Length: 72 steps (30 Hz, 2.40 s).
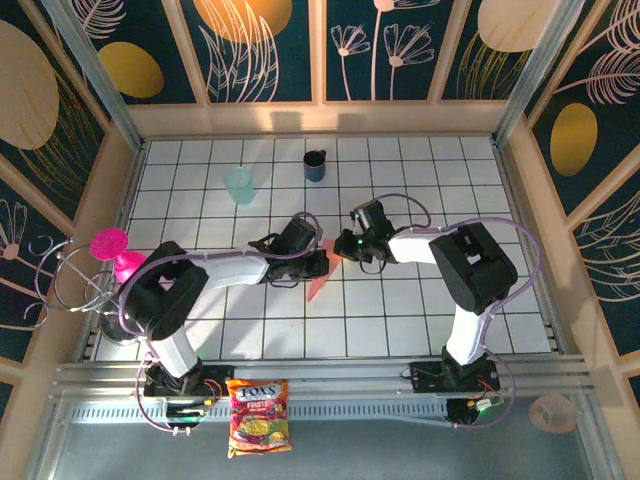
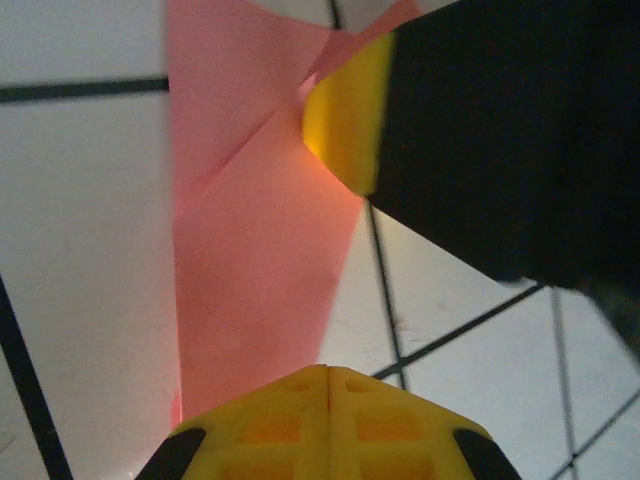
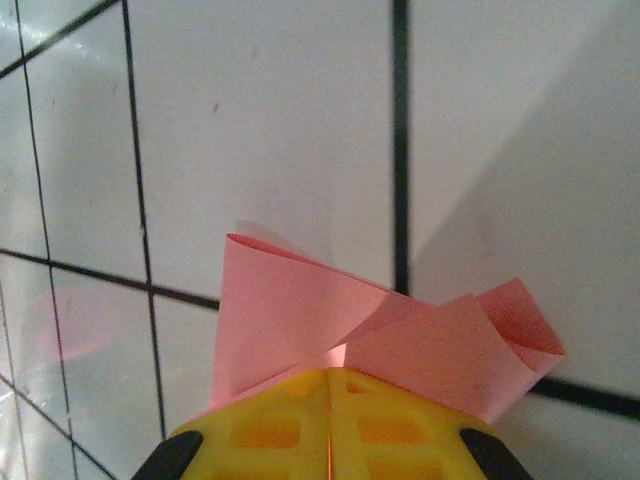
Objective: Fold a paper plane with a square sheet of paper (pick it up from the middle)
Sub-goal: Fold the wing for the fifth time at the center of the table.
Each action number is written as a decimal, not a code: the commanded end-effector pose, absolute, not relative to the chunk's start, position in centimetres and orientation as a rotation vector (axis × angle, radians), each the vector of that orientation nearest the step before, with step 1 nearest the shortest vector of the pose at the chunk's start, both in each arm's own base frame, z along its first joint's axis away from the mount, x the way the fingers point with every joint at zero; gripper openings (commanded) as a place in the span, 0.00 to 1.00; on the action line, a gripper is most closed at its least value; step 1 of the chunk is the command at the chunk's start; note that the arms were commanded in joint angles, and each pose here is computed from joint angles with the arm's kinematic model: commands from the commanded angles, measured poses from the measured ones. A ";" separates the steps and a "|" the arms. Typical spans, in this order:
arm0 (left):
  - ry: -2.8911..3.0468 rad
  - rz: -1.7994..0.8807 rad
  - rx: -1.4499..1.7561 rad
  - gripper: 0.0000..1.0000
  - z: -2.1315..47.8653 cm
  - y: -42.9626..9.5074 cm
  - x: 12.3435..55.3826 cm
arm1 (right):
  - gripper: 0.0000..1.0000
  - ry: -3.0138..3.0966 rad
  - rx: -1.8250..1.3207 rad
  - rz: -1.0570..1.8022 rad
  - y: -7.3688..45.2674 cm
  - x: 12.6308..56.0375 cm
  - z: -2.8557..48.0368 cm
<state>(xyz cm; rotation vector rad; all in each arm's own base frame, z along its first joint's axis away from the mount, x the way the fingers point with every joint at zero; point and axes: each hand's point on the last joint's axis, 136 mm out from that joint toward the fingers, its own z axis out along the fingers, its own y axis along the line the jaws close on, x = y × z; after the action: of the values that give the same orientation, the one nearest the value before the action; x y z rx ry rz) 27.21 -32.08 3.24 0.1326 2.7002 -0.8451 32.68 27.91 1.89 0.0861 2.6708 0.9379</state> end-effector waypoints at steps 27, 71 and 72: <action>2.843 -0.770 0.083 0.00 -0.7 -30.4 24.8 | 0.09 2.460 0.165 0.838 21.0 39.1 5.6; 2.521 -0.907 0.026 0.36 10.9 -29.6 30.0 | 0.38 2.536 0.236 0.649 21.9 35.3 8.5; 2.520 -0.879 0.005 0.40 10.7 -28.8 30.3 | 0.42 2.541 0.241 0.629 22.0 35.0 8.6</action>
<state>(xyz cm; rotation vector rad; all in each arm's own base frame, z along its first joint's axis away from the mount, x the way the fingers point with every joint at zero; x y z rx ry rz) 29.81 -30.86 11.17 0.0457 2.5064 -0.9658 36.32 22.55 8.86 0.1992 2.5004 0.7379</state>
